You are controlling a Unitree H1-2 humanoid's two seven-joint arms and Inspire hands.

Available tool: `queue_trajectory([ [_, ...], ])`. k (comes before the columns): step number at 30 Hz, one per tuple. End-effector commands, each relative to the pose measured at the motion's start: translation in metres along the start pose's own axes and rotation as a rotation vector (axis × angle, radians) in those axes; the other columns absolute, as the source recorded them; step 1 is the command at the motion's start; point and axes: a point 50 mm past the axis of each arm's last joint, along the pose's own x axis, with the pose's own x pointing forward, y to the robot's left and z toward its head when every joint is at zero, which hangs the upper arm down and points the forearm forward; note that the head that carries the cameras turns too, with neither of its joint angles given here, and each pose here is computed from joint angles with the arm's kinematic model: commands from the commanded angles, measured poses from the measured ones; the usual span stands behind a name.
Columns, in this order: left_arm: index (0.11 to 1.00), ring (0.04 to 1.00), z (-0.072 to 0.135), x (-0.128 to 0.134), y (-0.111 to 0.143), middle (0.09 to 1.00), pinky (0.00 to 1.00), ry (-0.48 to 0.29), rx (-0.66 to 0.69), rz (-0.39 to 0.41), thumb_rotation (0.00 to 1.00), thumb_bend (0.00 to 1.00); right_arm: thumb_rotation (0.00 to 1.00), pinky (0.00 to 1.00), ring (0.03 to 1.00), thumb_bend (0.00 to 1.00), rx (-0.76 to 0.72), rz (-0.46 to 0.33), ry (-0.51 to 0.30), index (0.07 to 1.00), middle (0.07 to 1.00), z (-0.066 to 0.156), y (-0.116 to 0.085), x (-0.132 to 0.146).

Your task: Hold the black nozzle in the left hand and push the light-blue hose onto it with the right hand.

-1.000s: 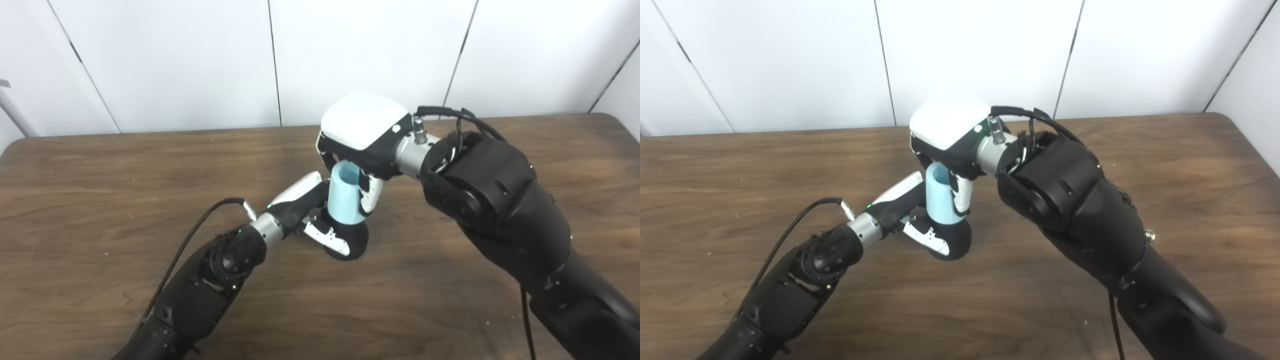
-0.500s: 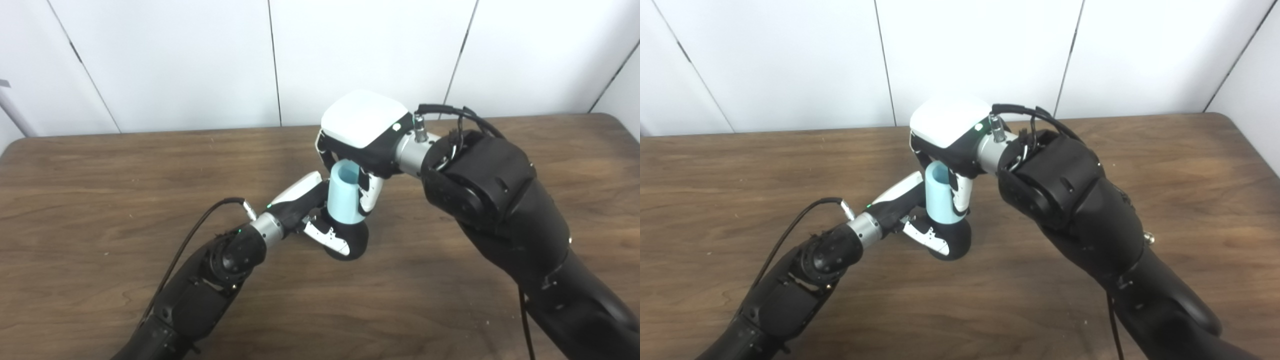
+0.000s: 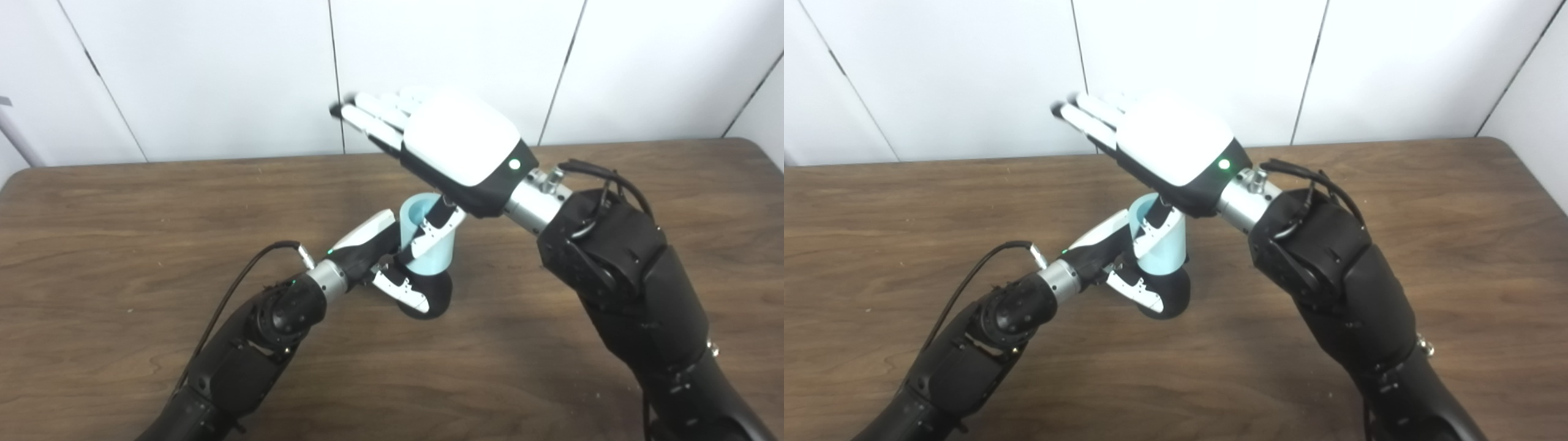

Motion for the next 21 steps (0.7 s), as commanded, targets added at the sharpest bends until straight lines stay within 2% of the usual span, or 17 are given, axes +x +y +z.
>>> queue_trajectory([
  [1,0.493,0.476,-0.034,-0.015,-0.041,0.532,0.40,0.172,-0.018,-0.191,0.08,0.51,0.51,1.00,1.000,0.90,-0.017,-0.149,-0.025,1.000,1.000,-0.007,-0.018,0.006],
  [3,0.493,0.479,-0.033,-0.015,-0.042,0.535,0.40,0.170,-0.016,-0.191,0.08,0.51,0.57,1.00,1.000,0.89,-0.004,-0.177,-0.025,1.000,1.000,-0.011,-0.020,0.006],
  [6,0.493,0.481,-0.033,-0.015,-0.043,0.537,0.40,0.168,-0.013,-0.192,0.08,0.51,0.71,1.00,1.000,0.93,0.028,-0.202,-0.023,1.000,1.000,-0.016,-0.024,0.005],
  [8,0.493,0.479,-0.033,-0.015,-0.043,0.537,0.40,0.168,-0.014,-0.192,0.08,0.51,0.73,1.00,1.000,0.95,0.057,-0.220,-0.021,1.000,1.000,-0.019,-0.026,0.002],
  [12,0.493,0.469,-0.034,-0.015,-0.043,0.534,0.39,0.169,-0.014,-0.193,0.08,0.51,0.84,1.00,1.000,1.00,0.089,-0.248,-0.015,1.000,1.000,-0.026,-0.023,-0.008],
  [17,0.493,0.464,-0.034,-0.015,-0.043,0.530,0.39,0.171,-0.014,-0.193,0.08,0.51,0.92,1.00,1.000,1.00,0.062,-0.239,-0.029,1.000,1.000,-0.028,-0.021,-0.020],
  [21,0.493,0.462,-0.035,-0.015,-0.043,0.528,0.39,0.172,-0.019,-0.194,0.08,0.51,0.92,1.00,1.000,1.00,0.064,-0.207,-0.057,1.000,1.000,-0.028,-0.016,-0.042],
])
